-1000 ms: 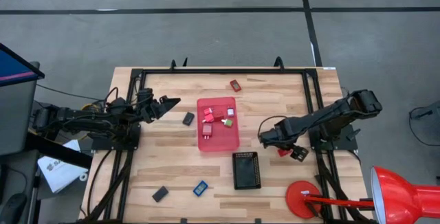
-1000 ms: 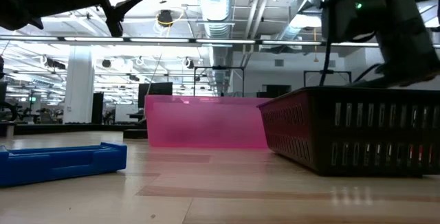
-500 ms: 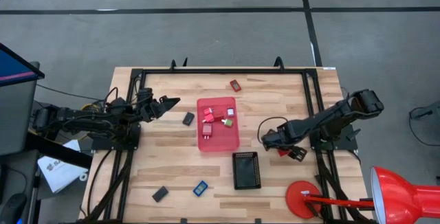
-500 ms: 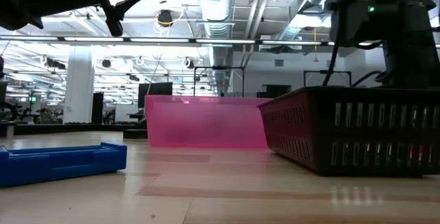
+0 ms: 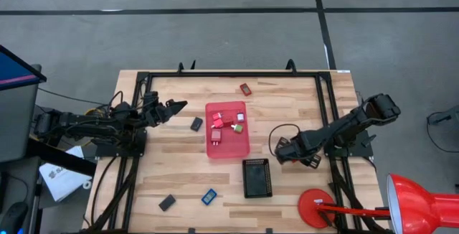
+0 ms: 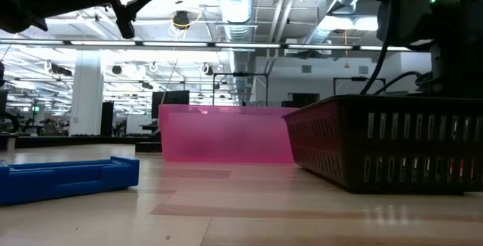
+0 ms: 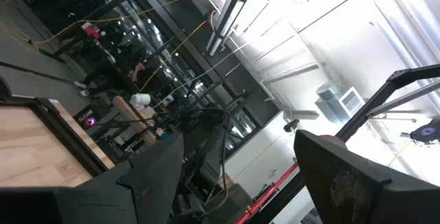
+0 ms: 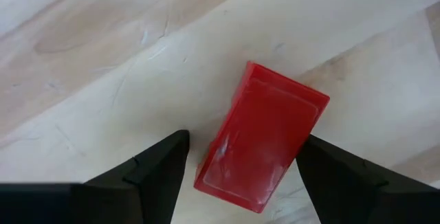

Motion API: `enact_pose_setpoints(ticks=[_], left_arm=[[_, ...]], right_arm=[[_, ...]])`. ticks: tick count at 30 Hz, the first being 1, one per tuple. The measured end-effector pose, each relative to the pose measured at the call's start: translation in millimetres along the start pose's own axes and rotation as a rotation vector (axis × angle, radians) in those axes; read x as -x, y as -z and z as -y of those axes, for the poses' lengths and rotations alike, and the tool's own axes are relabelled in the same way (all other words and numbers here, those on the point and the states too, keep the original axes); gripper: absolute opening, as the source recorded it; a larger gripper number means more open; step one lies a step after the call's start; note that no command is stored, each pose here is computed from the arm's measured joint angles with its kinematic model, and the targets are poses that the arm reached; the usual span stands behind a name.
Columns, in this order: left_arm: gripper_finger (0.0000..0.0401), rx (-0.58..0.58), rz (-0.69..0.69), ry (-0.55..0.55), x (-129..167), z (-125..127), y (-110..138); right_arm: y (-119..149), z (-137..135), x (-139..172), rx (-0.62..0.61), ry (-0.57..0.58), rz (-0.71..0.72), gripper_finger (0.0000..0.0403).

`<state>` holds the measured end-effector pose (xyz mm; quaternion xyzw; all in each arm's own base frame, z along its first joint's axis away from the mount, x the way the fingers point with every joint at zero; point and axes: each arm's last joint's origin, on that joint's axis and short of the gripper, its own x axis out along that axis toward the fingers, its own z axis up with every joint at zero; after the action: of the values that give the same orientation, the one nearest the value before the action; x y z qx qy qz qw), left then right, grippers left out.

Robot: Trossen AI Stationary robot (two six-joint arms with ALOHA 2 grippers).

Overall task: Pick & Place Office items
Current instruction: Put the bottom red digital timer into the black bin

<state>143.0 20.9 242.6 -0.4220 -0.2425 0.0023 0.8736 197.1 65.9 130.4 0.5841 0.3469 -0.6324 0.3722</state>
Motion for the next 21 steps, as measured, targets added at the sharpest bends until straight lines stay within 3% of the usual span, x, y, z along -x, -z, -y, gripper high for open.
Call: enact_pose_setpoints(ticks=[17,21], left_arm=[[0.0274,0.0,0.0,-0.001,0.0,-0.1,0.0],[0.0274,0.0,0.003,-0.003,0.0,-0.1,0.0]], right_arm=[[5.9,3.5,1.1,0.084,-0.041,0.012,0.0155],[13.2,-1.4,8.9,0.135,-0.111,0.035,0.0147]])
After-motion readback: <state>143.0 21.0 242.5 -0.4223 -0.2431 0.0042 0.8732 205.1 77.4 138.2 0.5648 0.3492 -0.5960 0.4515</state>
